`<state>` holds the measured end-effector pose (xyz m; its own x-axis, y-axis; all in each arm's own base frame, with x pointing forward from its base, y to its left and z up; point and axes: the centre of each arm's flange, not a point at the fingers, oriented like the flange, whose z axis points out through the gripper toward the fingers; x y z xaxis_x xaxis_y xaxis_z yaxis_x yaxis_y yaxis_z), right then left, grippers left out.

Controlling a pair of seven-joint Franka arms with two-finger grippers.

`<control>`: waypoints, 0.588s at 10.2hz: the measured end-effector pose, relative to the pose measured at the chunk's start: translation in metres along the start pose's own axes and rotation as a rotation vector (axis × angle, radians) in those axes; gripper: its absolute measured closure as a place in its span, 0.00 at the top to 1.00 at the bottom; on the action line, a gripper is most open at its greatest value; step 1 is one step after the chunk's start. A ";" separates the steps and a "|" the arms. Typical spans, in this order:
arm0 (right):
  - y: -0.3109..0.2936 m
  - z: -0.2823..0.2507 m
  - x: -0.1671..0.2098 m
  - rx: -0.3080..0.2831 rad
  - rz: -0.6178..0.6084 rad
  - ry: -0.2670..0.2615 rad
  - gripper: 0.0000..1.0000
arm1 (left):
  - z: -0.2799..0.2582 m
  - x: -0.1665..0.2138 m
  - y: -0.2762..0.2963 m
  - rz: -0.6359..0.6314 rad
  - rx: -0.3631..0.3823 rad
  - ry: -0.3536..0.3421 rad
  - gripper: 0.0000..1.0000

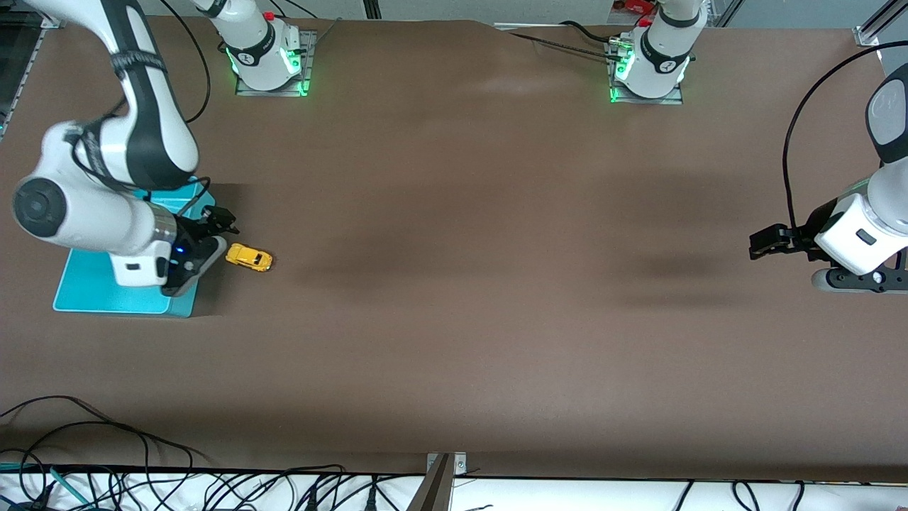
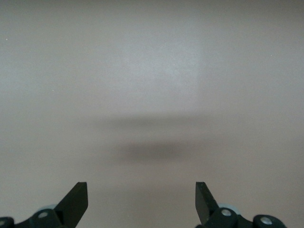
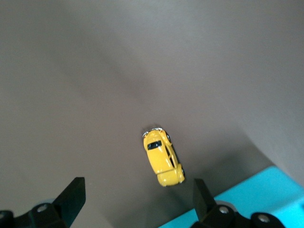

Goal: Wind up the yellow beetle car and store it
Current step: 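Lower the right gripper over the yellow car beside the bin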

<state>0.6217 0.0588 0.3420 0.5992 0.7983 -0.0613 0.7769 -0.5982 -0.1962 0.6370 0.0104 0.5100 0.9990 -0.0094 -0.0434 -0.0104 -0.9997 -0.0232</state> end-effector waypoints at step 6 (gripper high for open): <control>0.022 0.113 -0.016 -0.059 -0.305 0.026 1.00 | 0.002 0.000 -0.001 -0.004 -0.002 -0.006 1.00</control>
<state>0.6077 0.0411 0.2280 0.3405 0.9401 0.0168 0.9311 -0.3347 -0.1448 0.6370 0.0119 0.5078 0.9988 -0.0048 -0.0492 -0.0059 -0.9998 -0.0210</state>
